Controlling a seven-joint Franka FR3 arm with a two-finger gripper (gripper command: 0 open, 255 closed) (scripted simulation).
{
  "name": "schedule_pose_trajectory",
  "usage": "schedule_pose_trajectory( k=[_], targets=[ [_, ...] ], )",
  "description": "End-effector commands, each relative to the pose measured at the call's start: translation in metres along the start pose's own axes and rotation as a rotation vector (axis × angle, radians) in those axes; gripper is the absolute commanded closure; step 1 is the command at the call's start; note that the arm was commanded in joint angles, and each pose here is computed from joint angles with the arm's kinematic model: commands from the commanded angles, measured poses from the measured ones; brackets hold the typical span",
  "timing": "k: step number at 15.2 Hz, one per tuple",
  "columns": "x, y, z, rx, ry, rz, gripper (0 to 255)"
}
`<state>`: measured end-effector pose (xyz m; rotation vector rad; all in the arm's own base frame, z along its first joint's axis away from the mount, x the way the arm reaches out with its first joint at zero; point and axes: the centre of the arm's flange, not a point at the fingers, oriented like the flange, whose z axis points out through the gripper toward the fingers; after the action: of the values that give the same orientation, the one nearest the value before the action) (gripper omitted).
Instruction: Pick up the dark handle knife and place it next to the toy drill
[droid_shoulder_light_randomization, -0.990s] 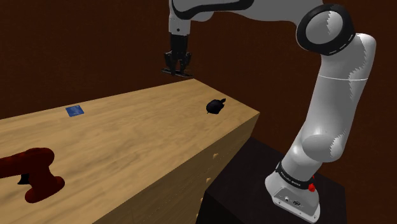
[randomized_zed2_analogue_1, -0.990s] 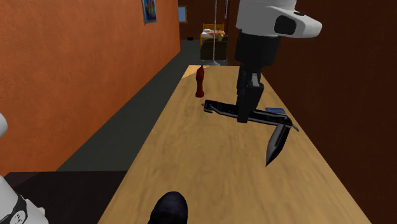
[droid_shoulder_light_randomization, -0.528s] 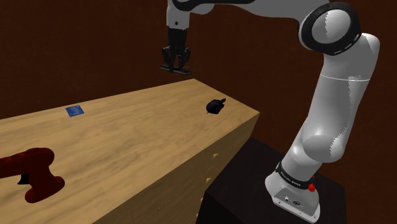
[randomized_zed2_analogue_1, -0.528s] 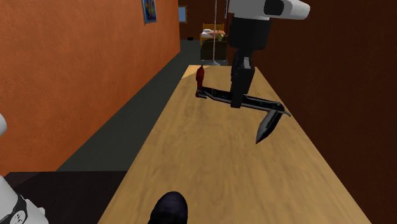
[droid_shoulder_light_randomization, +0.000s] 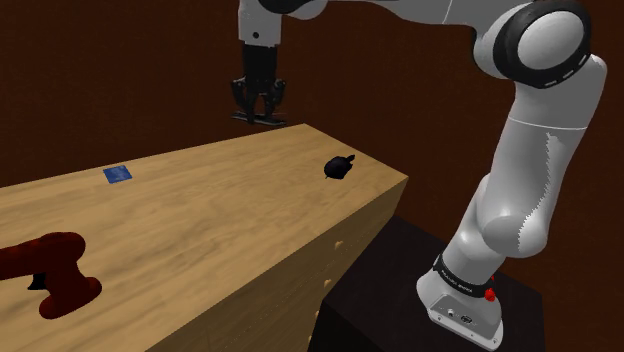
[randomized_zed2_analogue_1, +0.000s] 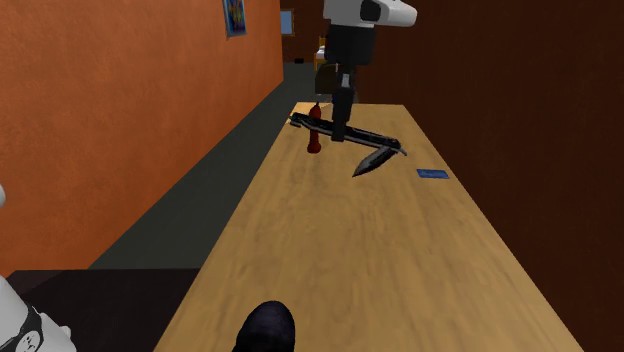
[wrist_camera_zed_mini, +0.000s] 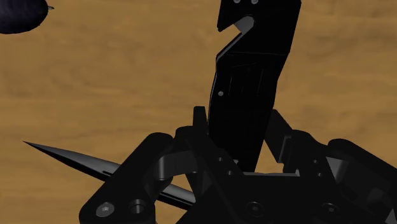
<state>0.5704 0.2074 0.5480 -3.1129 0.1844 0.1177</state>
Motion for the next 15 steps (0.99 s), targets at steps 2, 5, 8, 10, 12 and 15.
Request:
schedule_pose_trajectory(
  k=[2, 5, 8, 10, 12, 15],
  targets=[
    [-0.018, -0.036, 0.003, 0.0, 0.0, 0.001, 255],
    [-0.037, -0.071, 0.004, 0.0, 0.0, 0.001, 255],
    [-0.055, -0.106, 0.006, 0.0, 0.0, 0.001, 255],
    [-0.068, -0.129, 0.008, 0.0, 0.0, 0.001, 255],
    [-0.08, -0.153, 0.009, 0.0, 0.0, 0.001, 255],
    [-0.099, -0.187, 0.011, 0.0, 0.0, 0.001, 255]
  ],
)
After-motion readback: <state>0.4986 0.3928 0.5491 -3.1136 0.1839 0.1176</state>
